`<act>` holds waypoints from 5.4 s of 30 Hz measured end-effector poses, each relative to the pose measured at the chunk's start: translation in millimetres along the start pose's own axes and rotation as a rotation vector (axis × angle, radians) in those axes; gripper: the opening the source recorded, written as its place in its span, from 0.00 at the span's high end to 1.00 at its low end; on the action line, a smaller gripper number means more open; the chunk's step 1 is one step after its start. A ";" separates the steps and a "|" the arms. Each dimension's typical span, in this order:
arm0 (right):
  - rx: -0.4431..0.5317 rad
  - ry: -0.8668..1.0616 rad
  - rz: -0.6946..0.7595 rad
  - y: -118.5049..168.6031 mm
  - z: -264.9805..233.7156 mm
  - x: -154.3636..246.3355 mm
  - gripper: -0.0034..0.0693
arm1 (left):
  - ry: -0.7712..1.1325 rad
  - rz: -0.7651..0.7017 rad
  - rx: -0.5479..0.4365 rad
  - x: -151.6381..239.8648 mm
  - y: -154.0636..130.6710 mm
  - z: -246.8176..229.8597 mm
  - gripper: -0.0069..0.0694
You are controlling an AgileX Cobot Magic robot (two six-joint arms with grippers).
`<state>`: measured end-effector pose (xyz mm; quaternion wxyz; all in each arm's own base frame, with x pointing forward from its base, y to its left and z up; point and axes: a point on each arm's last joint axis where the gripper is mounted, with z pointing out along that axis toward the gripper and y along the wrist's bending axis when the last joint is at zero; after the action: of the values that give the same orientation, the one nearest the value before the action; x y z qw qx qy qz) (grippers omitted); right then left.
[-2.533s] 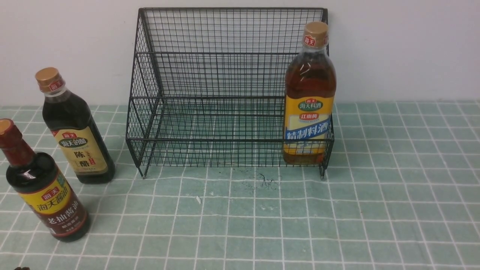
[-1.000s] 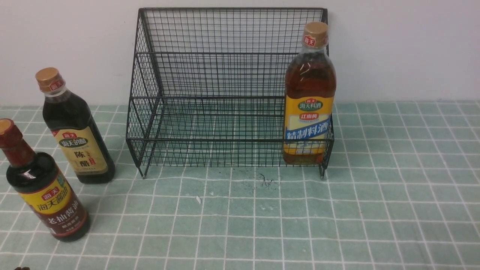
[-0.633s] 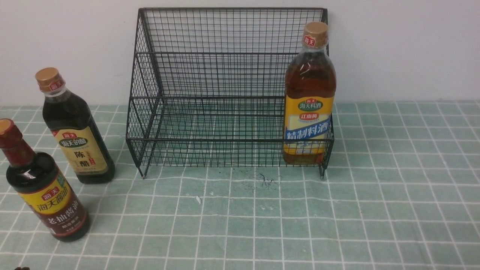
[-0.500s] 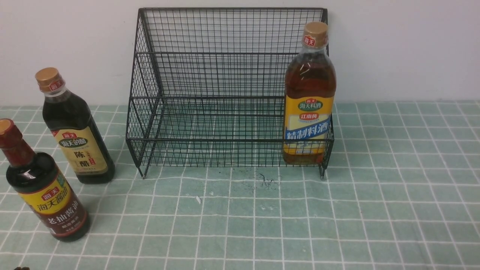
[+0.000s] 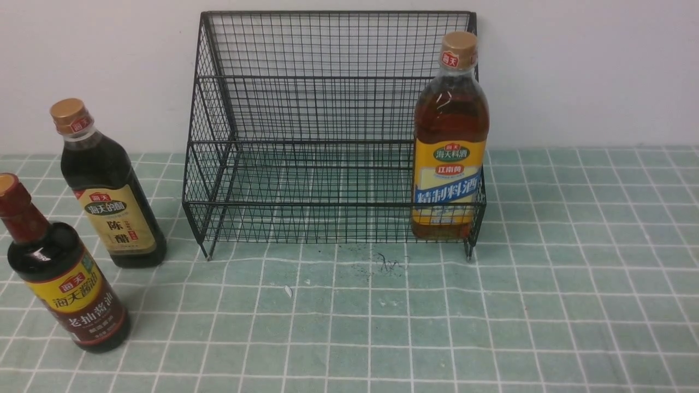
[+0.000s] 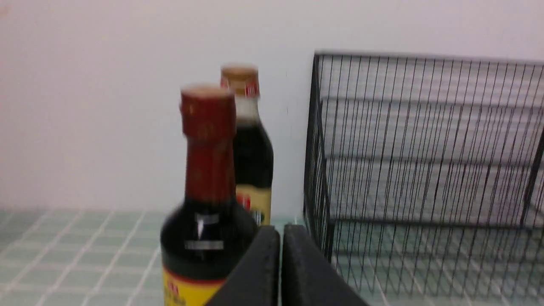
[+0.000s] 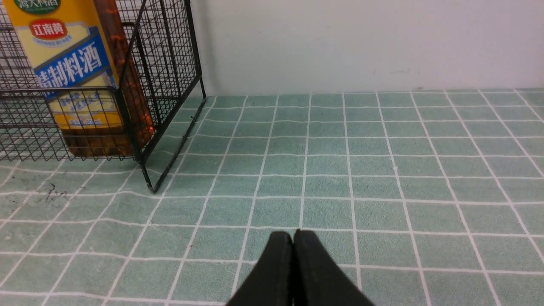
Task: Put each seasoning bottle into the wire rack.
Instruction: Use the left arm to grab the condiment bottle closest to it, then use the left arm to put the condiment bottle back on the shelf, then use the left arm to grab the condiment bottle closest to it
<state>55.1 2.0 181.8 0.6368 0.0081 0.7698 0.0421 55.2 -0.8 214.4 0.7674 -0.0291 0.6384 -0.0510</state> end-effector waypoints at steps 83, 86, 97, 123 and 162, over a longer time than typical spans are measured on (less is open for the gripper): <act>0.000 0.005 0.002 0.0 -0.1 0.2 0.97 | 0.315 -0.011 0.076 -113.6 -36.0 179.0 0.57; 0.000 0.005 0.002 0.0 -0.1 0.2 0.97 | 0.315 -0.013 0.125 -107.7 -51.2 200.0 0.57; 0.001 0.006 0.002 0.0 -0.1 0.2 0.97 | 0.279 0.095 0.208 -79.7 -88.5 283.0 0.57; 0.001 0.006 0.002 0.0 -0.1 0.2 0.97 | 0.537 0.067 0.234 -14.3 -106.4 314.0 0.56; 0.001 0.006 0.002 0.0 -0.1 0.2 0.97 | 0.520 0.102 -0.075 -89.5 8.0 288.3 0.26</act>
<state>54.9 1.9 181.6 0.6346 0.0091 0.7716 0.0427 322.9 11.5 353.8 0.5777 -0.0111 0.8162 0.0056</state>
